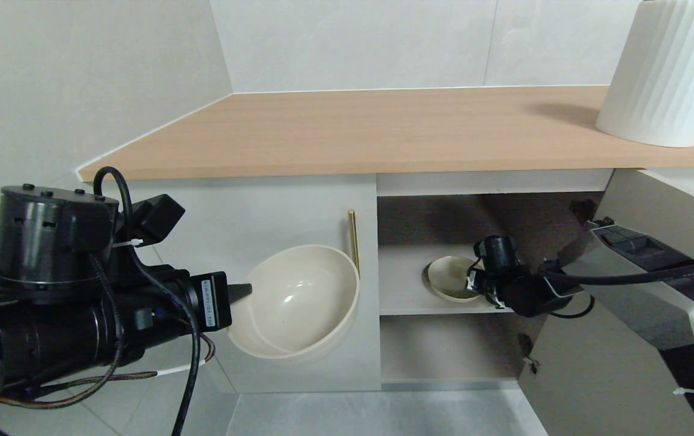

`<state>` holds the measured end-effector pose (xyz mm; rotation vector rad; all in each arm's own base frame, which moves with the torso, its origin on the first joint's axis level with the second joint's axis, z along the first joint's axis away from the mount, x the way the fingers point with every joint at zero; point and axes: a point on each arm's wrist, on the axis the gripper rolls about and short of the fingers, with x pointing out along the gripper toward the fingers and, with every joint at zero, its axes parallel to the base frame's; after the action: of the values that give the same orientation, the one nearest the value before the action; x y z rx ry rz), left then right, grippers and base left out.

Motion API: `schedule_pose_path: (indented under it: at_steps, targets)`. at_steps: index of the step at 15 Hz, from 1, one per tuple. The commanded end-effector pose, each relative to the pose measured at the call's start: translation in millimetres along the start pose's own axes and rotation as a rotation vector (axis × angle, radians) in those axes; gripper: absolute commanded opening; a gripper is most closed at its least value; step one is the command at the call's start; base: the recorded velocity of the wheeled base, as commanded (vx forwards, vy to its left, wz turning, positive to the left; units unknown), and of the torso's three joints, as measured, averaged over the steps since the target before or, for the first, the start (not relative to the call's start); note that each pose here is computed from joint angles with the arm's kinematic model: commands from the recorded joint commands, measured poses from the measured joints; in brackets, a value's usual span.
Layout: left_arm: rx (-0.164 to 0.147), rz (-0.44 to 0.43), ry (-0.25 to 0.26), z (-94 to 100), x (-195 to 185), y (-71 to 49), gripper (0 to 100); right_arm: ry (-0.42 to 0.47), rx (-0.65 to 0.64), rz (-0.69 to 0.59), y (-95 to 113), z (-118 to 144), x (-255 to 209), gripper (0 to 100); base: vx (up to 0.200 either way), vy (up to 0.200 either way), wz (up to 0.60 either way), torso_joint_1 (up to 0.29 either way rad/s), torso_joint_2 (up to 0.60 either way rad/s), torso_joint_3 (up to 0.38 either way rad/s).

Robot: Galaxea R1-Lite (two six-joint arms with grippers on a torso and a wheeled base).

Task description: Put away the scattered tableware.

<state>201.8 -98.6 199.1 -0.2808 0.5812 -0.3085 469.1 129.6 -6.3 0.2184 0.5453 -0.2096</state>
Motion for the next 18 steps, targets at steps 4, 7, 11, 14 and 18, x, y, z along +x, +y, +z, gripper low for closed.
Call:
schedule_pose_path:
  at_steps: [4,7,11,14,18]
  targets:
    - [0.001,0.006,0.013,-1.3,4,0.4,0,-0.021,0.031,-0.001,2,6,-3,100,0.000,0.000,0.00,0.000,0.00,0.000]
    - [0.030,0.002,0.036,0.6,19,-5.3,0,-0.039,0.047,0.015,2,25,-32,100,0.000,0.000,0.00,0.000,0.00,0.000]
    - [0.155,0.036,0.133,-15.5,56,-17.9,0,-0.023,0.022,0.216,10,54,-130,100,0.000,0.000,0.00,0.000,0.00,0.000]
    - [0.295,0.140,0.191,-44.8,84,-34.8,0,0.036,-0.081,0.422,18,54,-215,100,0.000,0.000,0.00,0.000,0.00,0.000]
    - [0.349,0.167,0.175,-68.5,106,-50.9,0,0.230,-0.257,0.607,20,36,-288,100,0.000,0.000,0.00,0.000,0.00,0.000]
